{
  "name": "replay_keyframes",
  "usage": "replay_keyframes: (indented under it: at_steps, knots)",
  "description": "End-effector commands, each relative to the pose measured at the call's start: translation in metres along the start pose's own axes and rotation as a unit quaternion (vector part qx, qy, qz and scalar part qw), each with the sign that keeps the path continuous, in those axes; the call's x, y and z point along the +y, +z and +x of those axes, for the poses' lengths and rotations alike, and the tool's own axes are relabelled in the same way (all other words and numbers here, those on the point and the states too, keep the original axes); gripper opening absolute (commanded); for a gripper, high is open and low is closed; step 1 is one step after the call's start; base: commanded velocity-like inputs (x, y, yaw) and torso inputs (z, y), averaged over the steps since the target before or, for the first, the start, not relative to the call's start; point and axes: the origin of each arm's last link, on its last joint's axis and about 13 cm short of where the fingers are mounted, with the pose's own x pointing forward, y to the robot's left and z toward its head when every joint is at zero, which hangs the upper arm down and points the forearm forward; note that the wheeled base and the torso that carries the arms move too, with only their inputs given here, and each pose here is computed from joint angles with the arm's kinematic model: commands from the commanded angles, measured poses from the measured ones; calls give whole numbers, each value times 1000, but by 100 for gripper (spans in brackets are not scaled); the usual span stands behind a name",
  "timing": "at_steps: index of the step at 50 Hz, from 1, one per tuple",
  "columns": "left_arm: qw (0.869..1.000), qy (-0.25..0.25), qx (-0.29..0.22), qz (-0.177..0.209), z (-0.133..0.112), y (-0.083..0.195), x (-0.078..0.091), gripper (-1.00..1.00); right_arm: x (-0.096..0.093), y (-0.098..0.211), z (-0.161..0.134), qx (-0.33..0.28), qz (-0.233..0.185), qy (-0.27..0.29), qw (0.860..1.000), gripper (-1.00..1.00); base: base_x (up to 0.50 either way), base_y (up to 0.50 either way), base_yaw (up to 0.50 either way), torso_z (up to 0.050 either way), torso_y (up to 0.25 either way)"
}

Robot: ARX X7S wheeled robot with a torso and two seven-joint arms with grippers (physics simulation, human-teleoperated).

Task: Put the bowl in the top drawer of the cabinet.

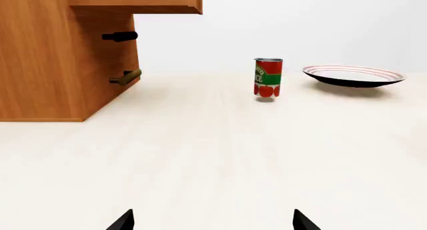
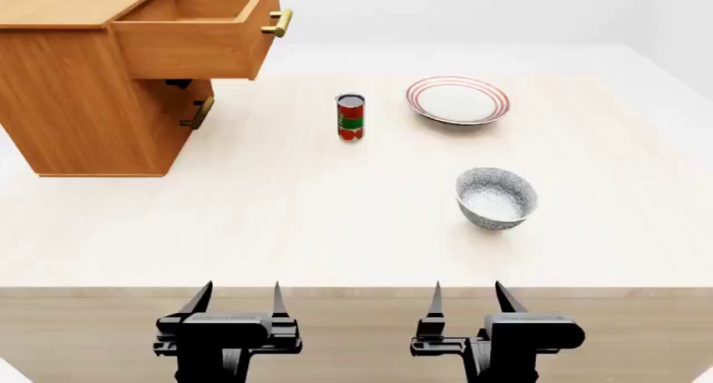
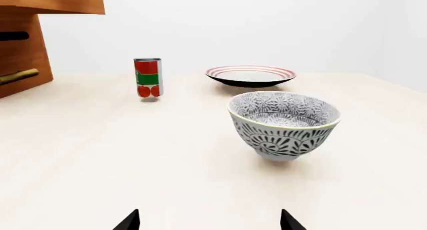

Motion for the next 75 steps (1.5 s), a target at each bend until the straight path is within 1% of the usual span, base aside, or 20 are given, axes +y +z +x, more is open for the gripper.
replay_keyframes:
  at_steps: [1, 16, 56, 61, 66, 70, 75]
  knots:
    - [1000, 1, 1, 0, 0, 0, 0, 100, 0, 0, -1, -1, 0, 1, 1000, 100, 0, 0, 0, 0, 0]
    - [1000, 2, 3, 0, 2, -1, 1, 100, 0, 0, -1, 0, 1, 1, 1000, 100, 0, 58, 0, 0, 0]
    - [1000, -2, 6, -5, 2, -2, 0, 100, 0, 0, 0, 4, 1, 0, 1000, 100, 0, 483, 0, 0, 0]
    - [1000, -2, 12, -11, 3, -1, 1, 100, -1, 1, -2, 4, 5, -4, 1000, 100, 0, 102, 0, 0, 0]
    - [999, -2, 22, -25, 6, 4, 2, 100, -3, 7, -1, 8, 10, -12, 1000, 100, 0, 0, 0, 0, 0]
    - [999, -16, 23, -40, 6, 14, 1, 100, -4, 17, 0, 5, 22, -15, 1000, 100, 0, 0, 0, 0, 0]
    - [998, -49, 2, -43, 2, 43, -2, 100, -4, 45, -2, -4, 30, 3, 1000, 100, 0, 0, 0, 0, 0]
